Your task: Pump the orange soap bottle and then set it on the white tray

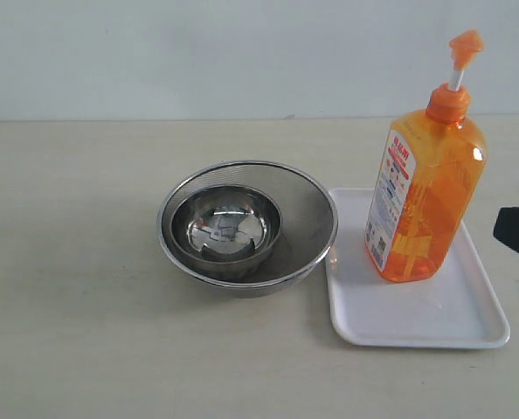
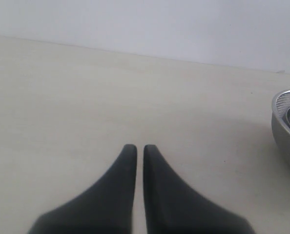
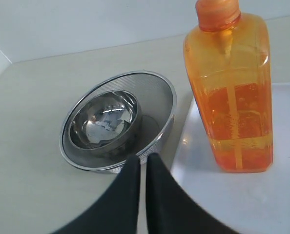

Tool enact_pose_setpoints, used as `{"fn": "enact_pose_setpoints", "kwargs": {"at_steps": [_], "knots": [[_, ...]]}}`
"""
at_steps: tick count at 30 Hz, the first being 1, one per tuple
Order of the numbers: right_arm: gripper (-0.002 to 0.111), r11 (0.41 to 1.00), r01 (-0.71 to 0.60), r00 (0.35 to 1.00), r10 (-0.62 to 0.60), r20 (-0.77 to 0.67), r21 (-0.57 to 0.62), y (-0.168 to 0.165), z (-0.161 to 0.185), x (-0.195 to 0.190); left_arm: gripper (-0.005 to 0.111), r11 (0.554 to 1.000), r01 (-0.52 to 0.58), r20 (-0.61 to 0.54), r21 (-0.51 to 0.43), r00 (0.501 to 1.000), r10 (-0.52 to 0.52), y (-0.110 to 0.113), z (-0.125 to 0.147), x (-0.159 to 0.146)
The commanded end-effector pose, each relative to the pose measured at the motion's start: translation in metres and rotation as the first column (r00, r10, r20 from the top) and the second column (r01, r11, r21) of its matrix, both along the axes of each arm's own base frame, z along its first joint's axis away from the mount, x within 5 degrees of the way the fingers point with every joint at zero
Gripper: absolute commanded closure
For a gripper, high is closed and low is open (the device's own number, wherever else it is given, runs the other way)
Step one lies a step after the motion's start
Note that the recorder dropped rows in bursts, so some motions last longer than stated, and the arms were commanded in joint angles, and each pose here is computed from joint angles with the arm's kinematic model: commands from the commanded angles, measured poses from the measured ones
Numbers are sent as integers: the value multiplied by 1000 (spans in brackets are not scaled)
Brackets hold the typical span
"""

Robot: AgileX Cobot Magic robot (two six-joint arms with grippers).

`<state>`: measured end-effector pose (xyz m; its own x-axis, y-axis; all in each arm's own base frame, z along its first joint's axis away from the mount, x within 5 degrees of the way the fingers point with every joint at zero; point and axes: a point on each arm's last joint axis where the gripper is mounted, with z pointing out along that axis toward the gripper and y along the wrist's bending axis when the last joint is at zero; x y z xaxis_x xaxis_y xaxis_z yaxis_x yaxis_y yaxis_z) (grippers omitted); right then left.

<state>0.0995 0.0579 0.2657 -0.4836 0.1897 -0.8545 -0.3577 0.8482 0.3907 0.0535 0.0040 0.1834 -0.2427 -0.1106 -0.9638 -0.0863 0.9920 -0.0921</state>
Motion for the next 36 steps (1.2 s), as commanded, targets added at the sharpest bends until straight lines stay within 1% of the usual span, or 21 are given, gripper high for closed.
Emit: {"fn": "enact_pose_setpoints", "kwargs": {"at_steps": [1, 5, 7, 12, 15, 19, 29, 31, 36], "knots": [[108, 998, -27, 1000, 27, 13, -49, 0, -1, -2, 102, 1000, -4, -1, -3, 1000, 4, 0, -1, 0], [108, 993, -43, 999, 46, 26, -111, -1, -8, -3, 102, 1000, -4, -1, -3, 1000, 4, 0, -1, 0], [108, 993, -21, 998, 29, 64, -116, -5, -13, -5, 102, 1000, -4, -1, -3, 1000, 4, 0, -1, 0], [108, 988, 152, 975, -144, 169, -36, -28, -35, -23, 102, 1000, -4, -1, -3, 1000, 4, 0, -1, 0], [108, 975, 223, 944, -217, 250, 5, -37, -46, -35, 102, 1000, -4, -1, -3, 1000, 4, 0, -1, 0], [108, 957, 285, 893, -287, 346, 58, -44, -48, -47, 102, 1000, -4, -1, -3, 1000, 4, 0, -1, 0], [108, 918, 395, 860, -386, 334, 42, -50, -54, -46, 102, 1000, -4, 1, -2, 1000, 4, 0, -1, 0], [108, 917, 397, 859, -386, 336, 38, -50, -54, -46, 102, 1000, -4, 1, -2, 1000, 4, 0, -1, 0], [108, 918, 395, 857, -363, 365, -14, -50, -54, -46, 102, 1000, -4, 1, -2, 1000, 4, 0, -1, 0]]}}
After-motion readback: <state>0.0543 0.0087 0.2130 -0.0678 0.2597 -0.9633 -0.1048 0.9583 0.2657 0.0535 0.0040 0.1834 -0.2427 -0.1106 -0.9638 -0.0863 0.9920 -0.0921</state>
